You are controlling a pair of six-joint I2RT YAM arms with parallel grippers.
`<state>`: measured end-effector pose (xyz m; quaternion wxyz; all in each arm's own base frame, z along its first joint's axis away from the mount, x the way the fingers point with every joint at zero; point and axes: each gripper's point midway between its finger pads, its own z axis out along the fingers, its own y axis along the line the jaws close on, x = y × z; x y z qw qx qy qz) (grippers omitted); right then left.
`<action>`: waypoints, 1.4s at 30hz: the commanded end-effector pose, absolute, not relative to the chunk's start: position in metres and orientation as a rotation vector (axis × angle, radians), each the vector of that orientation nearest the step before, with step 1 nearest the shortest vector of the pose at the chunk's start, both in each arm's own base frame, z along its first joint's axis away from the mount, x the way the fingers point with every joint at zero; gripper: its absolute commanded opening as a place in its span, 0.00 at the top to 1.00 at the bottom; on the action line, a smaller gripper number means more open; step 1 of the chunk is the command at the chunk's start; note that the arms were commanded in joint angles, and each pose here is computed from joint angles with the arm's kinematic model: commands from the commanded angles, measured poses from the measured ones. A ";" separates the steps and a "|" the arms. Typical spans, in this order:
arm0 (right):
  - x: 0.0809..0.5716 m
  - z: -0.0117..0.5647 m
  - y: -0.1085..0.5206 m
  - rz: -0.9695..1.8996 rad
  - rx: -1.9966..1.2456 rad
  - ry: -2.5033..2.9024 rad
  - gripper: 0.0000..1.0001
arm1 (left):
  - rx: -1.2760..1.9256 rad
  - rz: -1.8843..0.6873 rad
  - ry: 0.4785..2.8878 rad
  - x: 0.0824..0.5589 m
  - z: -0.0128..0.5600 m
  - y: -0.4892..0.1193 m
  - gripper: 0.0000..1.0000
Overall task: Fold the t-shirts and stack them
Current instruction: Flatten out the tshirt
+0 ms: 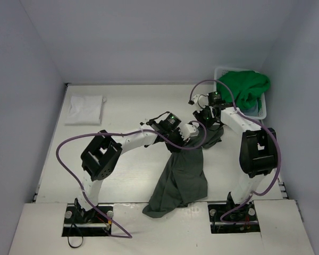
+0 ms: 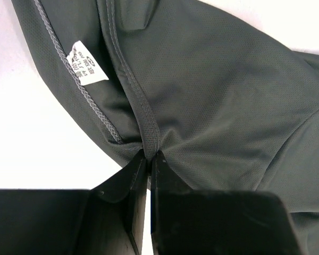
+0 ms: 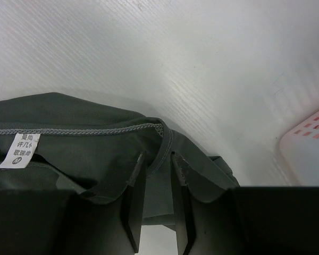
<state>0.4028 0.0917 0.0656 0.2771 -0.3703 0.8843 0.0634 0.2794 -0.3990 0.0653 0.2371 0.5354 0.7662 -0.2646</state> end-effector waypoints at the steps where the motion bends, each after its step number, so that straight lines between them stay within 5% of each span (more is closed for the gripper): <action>1: 0.403 0.066 0.090 0.183 -1.002 2.369 0.78 | 1.451 -0.754 2.002 0.287 0.103 -0.408 1.00; 10: 0.403 0.044 0.087 0.180 -1.047 2.439 0.46 | 1.456 -0.744 2.019 0.285 0.096 -0.404 1.00; 15: 0.403 0.033 0.086 0.178 -1.062 2.460 0.45 | 1.456 -0.742 2.015 0.284 0.098 -0.403 1.00; 17: 0.404 0.031 0.086 0.161 -1.066 2.466 0.50 | 1.455 -0.745 2.016 0.284 0.099 -0.403 1.00; 21: 0.408 0.032 0.083 0.127 -1.042 2.470 1.00 | 1.459 -0.741 2.006 0.284 0.101 -0.403 1.00; 30: 0.417 0.068 0.086 0.092 -0.978 2.385 1.00 | 1.462 -0.550 1.971 0.307 0.127 -0.377 1.00; 42: 0.407 0.179 0.096 0.049 -0.898 2.193 1.00 | 1.095 -0.455 1.834 0.379 0.282 -0.272 1.00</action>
